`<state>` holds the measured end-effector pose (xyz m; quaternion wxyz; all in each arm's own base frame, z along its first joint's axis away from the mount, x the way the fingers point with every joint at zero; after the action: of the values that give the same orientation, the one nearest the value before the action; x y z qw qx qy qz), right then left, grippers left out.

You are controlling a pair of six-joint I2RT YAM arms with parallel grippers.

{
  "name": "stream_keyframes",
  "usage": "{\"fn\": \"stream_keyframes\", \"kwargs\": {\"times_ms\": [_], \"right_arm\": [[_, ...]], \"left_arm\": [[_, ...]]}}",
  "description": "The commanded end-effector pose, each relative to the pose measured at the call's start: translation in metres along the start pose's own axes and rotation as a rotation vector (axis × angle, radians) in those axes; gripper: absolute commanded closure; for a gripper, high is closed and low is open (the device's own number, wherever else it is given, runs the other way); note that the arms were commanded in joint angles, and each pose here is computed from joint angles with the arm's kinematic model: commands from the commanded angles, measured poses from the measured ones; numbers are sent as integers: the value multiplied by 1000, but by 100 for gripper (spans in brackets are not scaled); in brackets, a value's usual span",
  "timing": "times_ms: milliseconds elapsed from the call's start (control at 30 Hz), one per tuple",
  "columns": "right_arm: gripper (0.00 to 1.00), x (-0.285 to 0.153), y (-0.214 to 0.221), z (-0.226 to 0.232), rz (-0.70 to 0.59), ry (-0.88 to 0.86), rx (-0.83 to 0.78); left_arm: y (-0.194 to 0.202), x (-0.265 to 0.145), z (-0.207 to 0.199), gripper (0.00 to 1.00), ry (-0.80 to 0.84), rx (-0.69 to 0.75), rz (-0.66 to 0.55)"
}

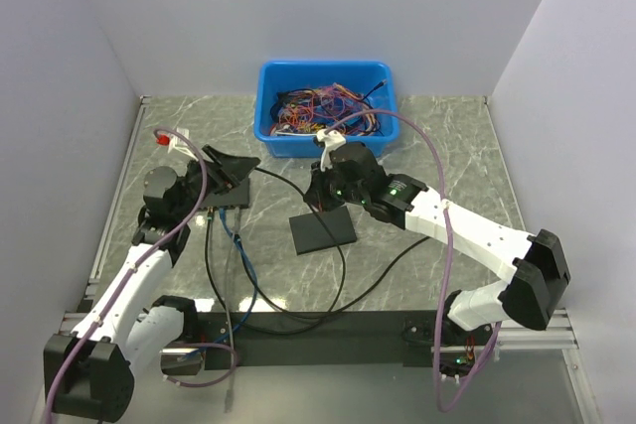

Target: Insert the plug into the switch port

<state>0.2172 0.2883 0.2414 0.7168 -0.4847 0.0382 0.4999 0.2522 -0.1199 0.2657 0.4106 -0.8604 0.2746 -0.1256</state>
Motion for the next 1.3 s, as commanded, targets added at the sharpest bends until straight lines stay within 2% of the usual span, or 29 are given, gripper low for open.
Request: {"fn": "stream_keyframes", "kwargs": {"times_ms": [0, 100, 200, 233, 300, 333, 400, 533, 567, 600, 633, 700, 800, 933, 1267], "right_arm": [[100, -6, -15, 22, -40, -76, 4], [100, -5, -12, 23, -30, -77, -1], [100, -3, -9, 22, -17, -76, -1], [100, -3, -8, 23, -13, -80, -1], [100, -1, -6, 23, -6, -81, 3], [100, -1, -5, 23, -2, -82, 3], [100, -1, -5, 25, -2, -84, 4], [98, -3, -12, 28, -22, -62, -4], [87, -5, -19, 32, -42, -55, -14], [51, -5, -25, 30, -76, -12, -33], [38, -7, -26, 32, -79, -2, -49], [20, -11, -38, 38, -139, 35, -93], [13, -15, -47, 56, -172, 14, -158], [12, -6, -52, 80, -184, -42, -223], [12, 21, -39, 107, -141, -152, -242]], "left_arm": [[-25, 5, -14, 27, 15, 63, -108], [-26, 5, -12, 33, -7, 63, -115], [-26, 5, -11, 48, -22, 60, -125], [-27, 4, -11, 63, -25, 61, -127], [-28, 5, -11, 80, -34, 61, -125], [-26, 5, -9, 92, -47, 59, -114], [-28, 5, -10, 99, -56, 63, -115], [-31, 4, -9, 100, -106, 69, -96], [-32, 3, -8, 99, -146, 58, -61], [-34, 3, -6, 100, -184, 56, -55], [-34, 2, -4, 99, -212, 59, -40], [-31, -4, 0, 99, -296, 29, 30], [-22, -10, 3, 99, -373, -15, 126], [-9, -16, -5, 99, -335, -85, 221], [-14, -29, -24, 99, -285, -103, 231]]}}
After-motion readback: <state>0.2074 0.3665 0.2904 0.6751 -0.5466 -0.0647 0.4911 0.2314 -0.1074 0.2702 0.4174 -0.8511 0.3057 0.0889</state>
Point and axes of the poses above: each gripper's point midway between its finger pads, its own x axis out along the fingers, its own z axis along the line the jaws close on, y = z × x, the point moved 6 cm from there along -x, back along the fingers, and after that the axes turned 13 degrees about x, right-handed, at the moved point
